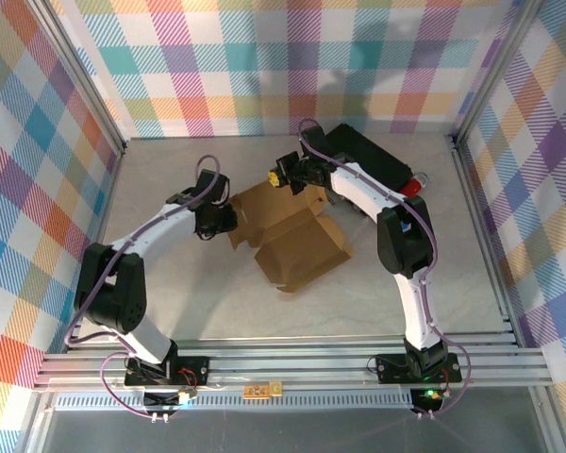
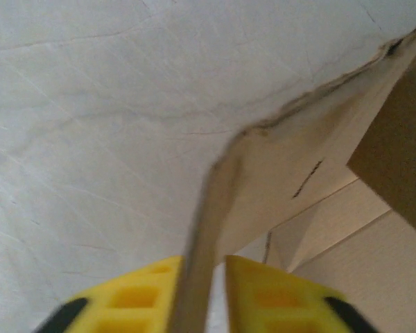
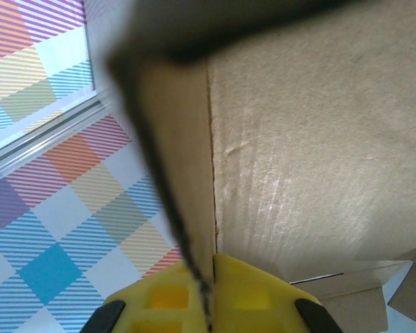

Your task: Fold the paper box

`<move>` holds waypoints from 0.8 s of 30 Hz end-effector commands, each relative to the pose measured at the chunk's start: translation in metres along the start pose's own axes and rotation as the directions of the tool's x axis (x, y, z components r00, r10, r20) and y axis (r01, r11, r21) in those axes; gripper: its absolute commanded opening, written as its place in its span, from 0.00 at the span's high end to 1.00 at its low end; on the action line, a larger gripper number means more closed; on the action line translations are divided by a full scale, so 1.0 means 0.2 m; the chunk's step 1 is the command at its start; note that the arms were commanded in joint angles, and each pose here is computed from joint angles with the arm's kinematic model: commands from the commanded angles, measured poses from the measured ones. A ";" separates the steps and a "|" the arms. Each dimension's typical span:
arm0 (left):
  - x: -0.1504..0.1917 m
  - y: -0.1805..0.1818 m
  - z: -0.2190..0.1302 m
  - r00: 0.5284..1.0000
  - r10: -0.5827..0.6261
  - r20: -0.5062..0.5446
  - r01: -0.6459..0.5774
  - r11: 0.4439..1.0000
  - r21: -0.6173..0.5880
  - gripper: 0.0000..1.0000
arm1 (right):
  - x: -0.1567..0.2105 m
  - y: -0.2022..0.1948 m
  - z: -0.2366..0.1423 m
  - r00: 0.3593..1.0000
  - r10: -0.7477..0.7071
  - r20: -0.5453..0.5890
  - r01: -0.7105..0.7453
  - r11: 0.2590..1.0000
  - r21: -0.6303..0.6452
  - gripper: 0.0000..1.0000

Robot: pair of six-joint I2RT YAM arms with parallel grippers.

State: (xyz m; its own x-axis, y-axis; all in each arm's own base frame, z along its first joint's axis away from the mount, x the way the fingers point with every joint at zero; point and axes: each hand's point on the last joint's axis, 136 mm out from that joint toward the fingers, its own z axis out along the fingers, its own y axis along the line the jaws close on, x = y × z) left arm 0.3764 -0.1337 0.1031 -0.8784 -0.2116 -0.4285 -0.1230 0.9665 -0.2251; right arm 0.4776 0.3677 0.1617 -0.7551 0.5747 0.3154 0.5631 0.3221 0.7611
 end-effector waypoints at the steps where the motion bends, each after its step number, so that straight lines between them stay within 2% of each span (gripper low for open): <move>1: -0.07 0.02 -0.02 0.997 -0.009 0.070 0.018 0.992 -0.129 0.99 | 0.04 0.16 -0.06 0.999 -0.037 -0.017 0.035 0.994 -0.099 1.00; 4: -0.08 0.15 -0.07 0.992 -0.038 0.120 0.078 0.933 -0.352 1.00 | 0.05 0.20 -0.06 0.999 -0.040 -0.029 0.035 0.987 -0.156 1.00; 6: -0.09 0.24 -0.12 0.985 -0.061 0.161 0.128 0.884 -0.450 1.00 | 0.07 0.22 -0.05 0.998 -0.047 -0.038 0.039 0.981 -0.189 1.00; 7: -0.10 0.27 -0.14 0.981 -0.069 0.180 0.148 0.866 -0.477 1.00 | 0.09 0.24 -0.04 0.997 -0.059 -0.043 0.049 0.976 -0.212 1.00; 9: -0.11 0.27 -0.15 0.977 -0.072 0.198 0.159 0.867 -0.473 1.00 | 0.12 0.25 -0.03 0.995 -0.083 -0.051 0.069 0.970 -0.234 1.00; 12: -0.11 0.21 -0.14 0.979 -0.079 0.186 0.149 0.904 -0.402 0.97 | 0.14 0.23 0.00 0.992 -0.110 -0.058 0.092 0.961 -0.259 1.00; 15: -0.11 0.14 -0.22 0.975 -0.133 0.178 0.183 0.936 -0.302 0.49 | 0.13 0.23 0.01 0.987 -0.153 -0.055 0.130 0.945 -0.300 1.00; 16: -0.12 0.12 -0.27 0.969 -0.171 0.177 0.211 0.947 -0.244 0.37 | 0.12 0.24 0.00 0.982 -0.180 -0.056 0.154 0.938 -0.311 1.00; 18: -0.14 0.05 -0.40 0.954 -0.234 0.187 0.257 0.960 -0.111 0.29 | 0.13 0.26 -0.01 0.971 -0.233 -0.061 0.199 0.920 -0.338 1.00; 20: -0.15 0.04 -0.53 0.931 -0.320 0.176 0.326 0.945 -0.007 0.27 | 0.13 0.27 -0.02 0.960 -0.271 -0.069 0.230 0.906 -0.355 1.00; 22: -0.16 0.08 -0.63 0.895 -0.420 0.154 0.414 0.908 0.069 0.29 | 0.14 0.28 -0.02 0.950 -0.301 -0.080 0.251 0.893 -0.375 1.00; 24: -0.19 0.12 -0.65 0.866 -0.484 0.125 0.465 0.872 0.154 0.36 | 0.16 0.29 -0.03 0.937 -0.336 -0.098 0.269 0.869 -0.415 1.00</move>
State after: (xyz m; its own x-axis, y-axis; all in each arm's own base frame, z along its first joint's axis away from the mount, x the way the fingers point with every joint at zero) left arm 0.3576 -0.0830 0.2280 -0.6320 -0.5885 -0.5042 -0.4244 0.8072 -0.4102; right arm 0.4874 0.3956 0.1900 -0.8792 0.4333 0.1983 0.2992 0.1779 0.9375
